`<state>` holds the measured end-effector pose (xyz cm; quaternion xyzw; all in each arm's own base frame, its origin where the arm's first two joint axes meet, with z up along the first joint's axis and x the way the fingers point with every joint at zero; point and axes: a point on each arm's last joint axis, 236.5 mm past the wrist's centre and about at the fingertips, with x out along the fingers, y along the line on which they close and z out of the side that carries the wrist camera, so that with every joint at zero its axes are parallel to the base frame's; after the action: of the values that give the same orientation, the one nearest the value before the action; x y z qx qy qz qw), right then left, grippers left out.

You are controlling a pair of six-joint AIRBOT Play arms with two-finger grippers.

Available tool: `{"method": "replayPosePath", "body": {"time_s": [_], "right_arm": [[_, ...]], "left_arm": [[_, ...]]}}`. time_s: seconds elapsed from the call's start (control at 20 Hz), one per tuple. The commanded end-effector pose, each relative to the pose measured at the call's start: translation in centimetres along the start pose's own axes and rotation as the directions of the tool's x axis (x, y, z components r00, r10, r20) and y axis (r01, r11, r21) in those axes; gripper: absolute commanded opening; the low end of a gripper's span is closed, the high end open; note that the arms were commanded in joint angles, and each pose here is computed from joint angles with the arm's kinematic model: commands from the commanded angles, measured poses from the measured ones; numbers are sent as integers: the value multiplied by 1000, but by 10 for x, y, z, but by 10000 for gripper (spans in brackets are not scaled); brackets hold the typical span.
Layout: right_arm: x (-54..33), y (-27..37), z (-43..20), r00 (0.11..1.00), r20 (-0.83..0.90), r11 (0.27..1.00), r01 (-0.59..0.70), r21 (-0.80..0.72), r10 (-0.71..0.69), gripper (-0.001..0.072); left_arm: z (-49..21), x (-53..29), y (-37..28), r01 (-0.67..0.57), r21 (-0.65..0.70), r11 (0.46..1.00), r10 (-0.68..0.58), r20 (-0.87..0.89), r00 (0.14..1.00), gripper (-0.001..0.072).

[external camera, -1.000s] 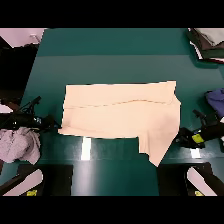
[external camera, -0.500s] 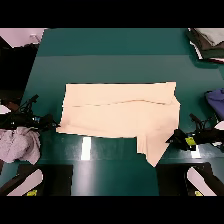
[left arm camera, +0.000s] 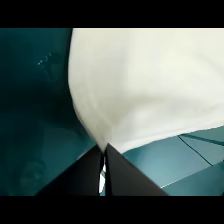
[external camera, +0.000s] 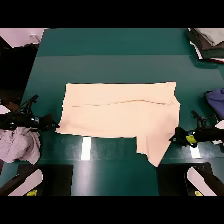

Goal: Fold the shirts.

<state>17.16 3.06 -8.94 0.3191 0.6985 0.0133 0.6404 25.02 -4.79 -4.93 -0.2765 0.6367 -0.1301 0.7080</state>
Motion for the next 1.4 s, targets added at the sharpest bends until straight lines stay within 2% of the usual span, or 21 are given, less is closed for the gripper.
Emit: {"method": "replayPosePath", "body": {"time_s": [0.0,0.1,0.25,0.35,0.45,0.65,0.8,0.9,1.05,1.35], "right_arm": [[-33,6,-18,996,-83,996,33,-85,-40,18],[-63,11,-15,997,-14,988,77,-135,-80,18],[-108,35,8,976,206,982,100,-161,-65,18],[-134,46,26,944,325,975,122,-188,-55,18],[-150,55,42,922,385,971,129,-200,-43,18],[-154,88,77,917,398,949,124,-288,1,18],[-146,118,113,910,414,921,160,-355,2,18],[-136,133,132,920,392,910,157,-383,6,18],[-121,141,156,933,359,913,149,-380,-3,18],[-108,144,194,943,331,921,145,-361,-18,18]], "left_arm": [[-12,-15,-5,-26,34,999,26,-2,1000,19],[-25,-30,-14,-43,60,997,43,8,999,19],[-35,-40,-32,-5,80,997,4,10,1000,20],[-24,-46,-43,27,88,996,-31,51,998,20],[-3,-58,-49,8,113,994,-22,127,992,20],[40,-80,-64,14,133,991,-52,283,958,20],[54,-73,-59,13,115,993,-46,289,956,20],[59,-55,-65,10,154,988,-50,256,965,21],[85,-31,-77,-21,220,975,-40,270,962,21],[145,-19,-67,-55,181,982,-7,325,946,22]]}}
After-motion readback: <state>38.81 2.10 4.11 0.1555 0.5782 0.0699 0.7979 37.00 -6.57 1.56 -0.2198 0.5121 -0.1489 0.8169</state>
